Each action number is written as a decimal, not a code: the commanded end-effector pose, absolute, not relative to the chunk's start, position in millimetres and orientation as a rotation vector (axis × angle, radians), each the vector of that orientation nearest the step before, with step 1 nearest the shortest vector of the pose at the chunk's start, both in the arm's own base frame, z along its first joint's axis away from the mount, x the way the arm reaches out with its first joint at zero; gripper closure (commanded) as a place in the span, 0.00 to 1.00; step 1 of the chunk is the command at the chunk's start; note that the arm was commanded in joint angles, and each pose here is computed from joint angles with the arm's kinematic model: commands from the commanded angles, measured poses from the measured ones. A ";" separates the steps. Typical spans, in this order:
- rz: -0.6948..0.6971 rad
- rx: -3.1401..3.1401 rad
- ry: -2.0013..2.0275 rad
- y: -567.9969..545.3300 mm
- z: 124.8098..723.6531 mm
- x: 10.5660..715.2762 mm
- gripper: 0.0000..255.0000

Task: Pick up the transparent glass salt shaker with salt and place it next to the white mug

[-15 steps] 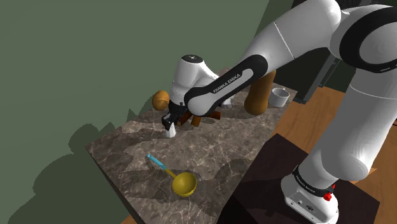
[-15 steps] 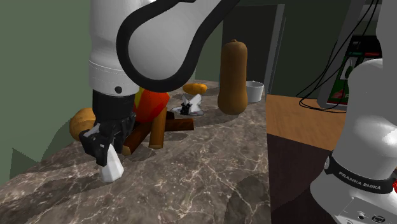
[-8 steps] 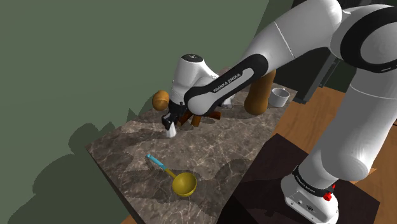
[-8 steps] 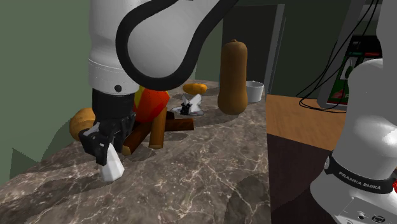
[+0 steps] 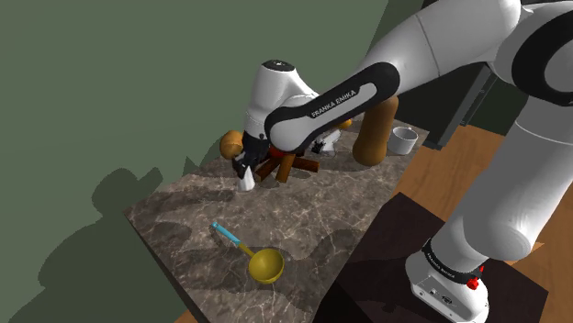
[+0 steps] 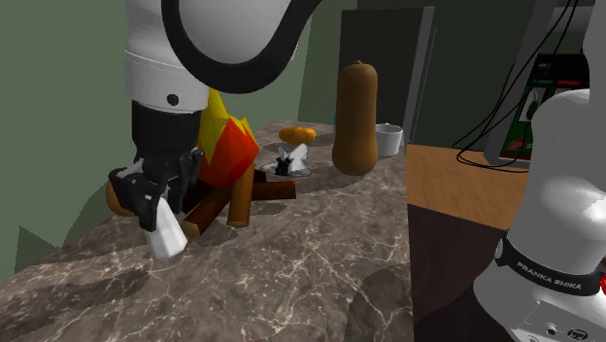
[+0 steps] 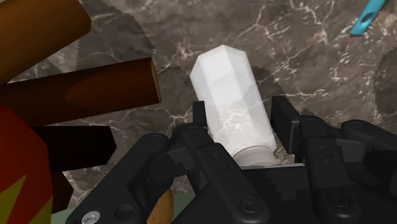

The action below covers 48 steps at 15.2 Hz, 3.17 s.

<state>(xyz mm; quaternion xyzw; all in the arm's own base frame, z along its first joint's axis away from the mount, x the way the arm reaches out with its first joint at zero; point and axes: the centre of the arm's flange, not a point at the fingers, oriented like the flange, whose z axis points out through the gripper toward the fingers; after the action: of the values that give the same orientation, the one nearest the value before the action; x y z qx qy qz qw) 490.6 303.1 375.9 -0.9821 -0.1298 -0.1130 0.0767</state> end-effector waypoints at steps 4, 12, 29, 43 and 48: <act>-0.338 -2.943 -0.389 303.7 402.7 490.6 1.00; -0.338 -2.943 -0.389 303.7 444.9 490.6 1.00; -0.338 -2.943 -0.389 264.1 514.6 488.9 1.00; -0.338 -2.943 -0.389 79.5 515.2 480.5 1.00; -0.338 -2.943 -0.389 13.5 515.4 477.6 1.00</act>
<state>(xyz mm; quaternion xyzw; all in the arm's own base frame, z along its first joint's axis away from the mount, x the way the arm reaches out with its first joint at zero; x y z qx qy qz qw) 477.7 28.1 516.6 -0.9821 -0.1296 -0.1130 0.0768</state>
